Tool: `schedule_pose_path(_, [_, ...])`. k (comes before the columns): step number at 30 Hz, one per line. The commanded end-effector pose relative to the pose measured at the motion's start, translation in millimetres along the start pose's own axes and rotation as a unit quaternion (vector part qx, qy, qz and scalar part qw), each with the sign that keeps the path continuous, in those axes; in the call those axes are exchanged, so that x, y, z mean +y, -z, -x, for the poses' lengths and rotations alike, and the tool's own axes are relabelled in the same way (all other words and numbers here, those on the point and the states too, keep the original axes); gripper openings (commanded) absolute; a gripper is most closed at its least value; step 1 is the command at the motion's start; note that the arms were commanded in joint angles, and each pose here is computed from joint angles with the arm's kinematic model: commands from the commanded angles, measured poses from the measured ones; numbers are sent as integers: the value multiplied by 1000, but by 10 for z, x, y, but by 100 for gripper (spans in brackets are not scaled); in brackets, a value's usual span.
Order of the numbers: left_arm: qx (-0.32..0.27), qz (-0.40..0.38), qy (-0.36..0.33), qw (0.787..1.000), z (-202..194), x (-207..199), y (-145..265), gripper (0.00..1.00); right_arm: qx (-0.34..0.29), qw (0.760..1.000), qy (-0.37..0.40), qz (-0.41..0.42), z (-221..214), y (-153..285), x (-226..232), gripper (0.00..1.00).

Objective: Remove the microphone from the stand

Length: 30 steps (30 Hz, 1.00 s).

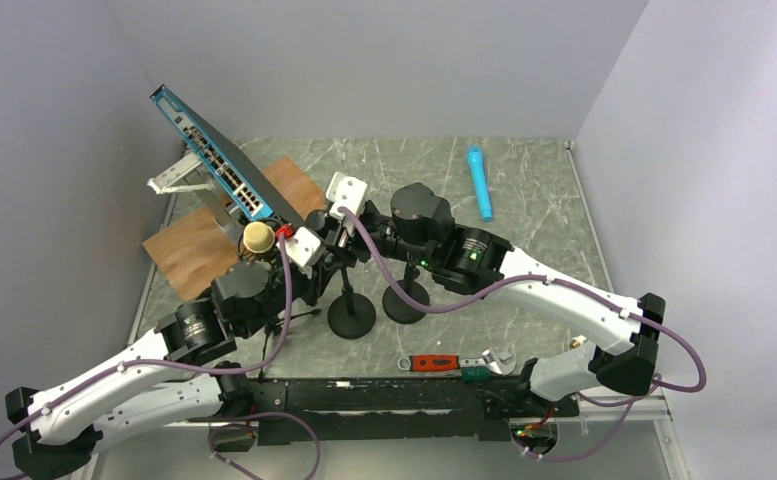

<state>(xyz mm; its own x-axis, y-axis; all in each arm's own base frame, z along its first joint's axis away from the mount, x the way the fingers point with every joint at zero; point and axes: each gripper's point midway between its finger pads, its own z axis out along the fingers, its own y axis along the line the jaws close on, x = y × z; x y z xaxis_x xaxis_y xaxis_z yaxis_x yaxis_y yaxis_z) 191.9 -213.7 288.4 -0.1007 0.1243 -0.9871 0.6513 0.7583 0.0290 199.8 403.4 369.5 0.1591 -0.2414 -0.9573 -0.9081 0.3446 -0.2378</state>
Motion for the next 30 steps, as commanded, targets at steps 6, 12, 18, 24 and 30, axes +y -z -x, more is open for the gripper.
schedule_pose_path(6, [12, 5, 2, 1000, -130, 26, 34, 0, -95, 985, -38, -141, 581, 251, -532, 0])
schedule_pose_path(12, [25, -3, -3, 1000, -182, -5, 23, 0, -164, 966, -40, -196, 1074, 587, -790, 0])
schedule_pose_path(18, [32, -3, -2, 999, -182, -15, 0, 0, -189, 944, -29, -270, 1318, 1013, -1070, 0])
schedule_pose_path(24, [61, 12, -3, 998, -212, 18, -21, 9, -191, 904, -7, -383, 1076, 1604, -1352, 0])
schedule_pose_path(30, [63, 0, 6, 998, -193, -46, -53, 44, -162, 862, 12, -481, 878, 2083, -1732, 0])
